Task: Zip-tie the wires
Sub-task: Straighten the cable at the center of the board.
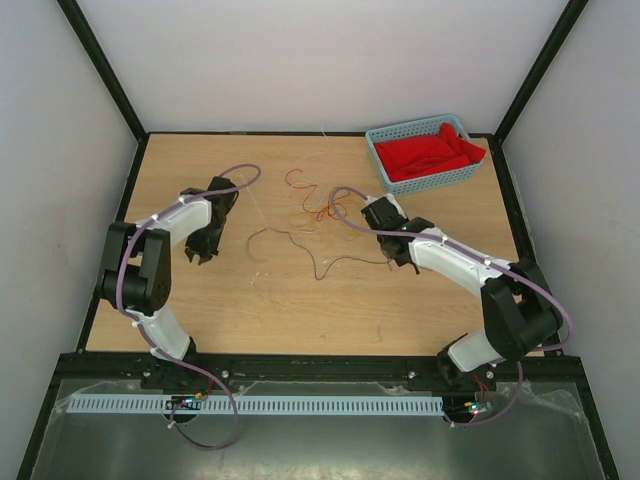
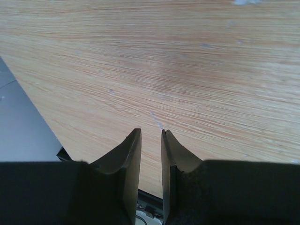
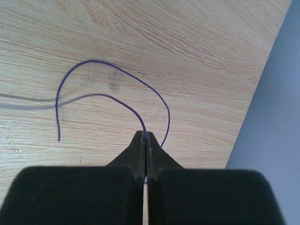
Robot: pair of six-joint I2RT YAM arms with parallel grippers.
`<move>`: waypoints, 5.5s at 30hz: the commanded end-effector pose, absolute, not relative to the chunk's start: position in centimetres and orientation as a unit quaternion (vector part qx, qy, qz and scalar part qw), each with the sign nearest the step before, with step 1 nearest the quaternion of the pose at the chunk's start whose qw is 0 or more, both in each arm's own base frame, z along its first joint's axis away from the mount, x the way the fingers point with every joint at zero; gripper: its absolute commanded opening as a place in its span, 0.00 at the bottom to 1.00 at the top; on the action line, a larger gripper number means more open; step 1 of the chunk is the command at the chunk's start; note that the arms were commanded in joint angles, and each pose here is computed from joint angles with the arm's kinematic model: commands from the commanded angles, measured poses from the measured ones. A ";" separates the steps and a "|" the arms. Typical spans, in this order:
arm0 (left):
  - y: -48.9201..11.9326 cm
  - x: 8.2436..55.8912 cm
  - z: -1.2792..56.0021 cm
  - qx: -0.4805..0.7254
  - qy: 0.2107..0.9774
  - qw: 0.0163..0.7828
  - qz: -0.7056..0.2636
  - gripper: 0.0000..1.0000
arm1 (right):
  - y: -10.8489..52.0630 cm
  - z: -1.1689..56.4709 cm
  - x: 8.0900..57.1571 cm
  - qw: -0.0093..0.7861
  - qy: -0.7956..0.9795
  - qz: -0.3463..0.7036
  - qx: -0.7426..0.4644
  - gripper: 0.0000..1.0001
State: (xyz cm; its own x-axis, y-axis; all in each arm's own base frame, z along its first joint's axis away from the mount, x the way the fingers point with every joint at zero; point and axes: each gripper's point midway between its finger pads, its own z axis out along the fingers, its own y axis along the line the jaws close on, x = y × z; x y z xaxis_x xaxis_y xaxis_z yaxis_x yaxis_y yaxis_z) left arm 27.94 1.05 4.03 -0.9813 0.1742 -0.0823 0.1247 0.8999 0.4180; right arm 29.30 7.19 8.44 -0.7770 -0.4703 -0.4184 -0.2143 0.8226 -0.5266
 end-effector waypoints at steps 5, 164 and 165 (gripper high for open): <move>1.7 28.7 5.0 0.060 0.974 0.077 0.205 0.28 | 8.2 7.8 29.5 0.271 0.923 -0.198 -0.187 0.00; 7.3 31.6 3.3 -0.264 0.926 0.264 -0.064 0.42 | -8.6 12.2 42.0 0.356 0.921 0.030 0.155 0.63; 7.2 31.8 3.6 -0.261 0.925 0.267 -0.067 0.47 | -7.4 13.3 42.3 0.370 0.918 0.035 0.137 0.65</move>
State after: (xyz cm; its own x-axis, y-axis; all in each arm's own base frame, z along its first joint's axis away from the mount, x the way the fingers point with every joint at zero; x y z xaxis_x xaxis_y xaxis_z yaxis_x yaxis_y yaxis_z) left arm 31.06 7.20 1.99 -0.7402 -0.5253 -0.4197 -0.4680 0.8507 -0.2394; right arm 40.68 -11.57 7.93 -0.7497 0.3376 -0.5692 0.3527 0.9316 0.0880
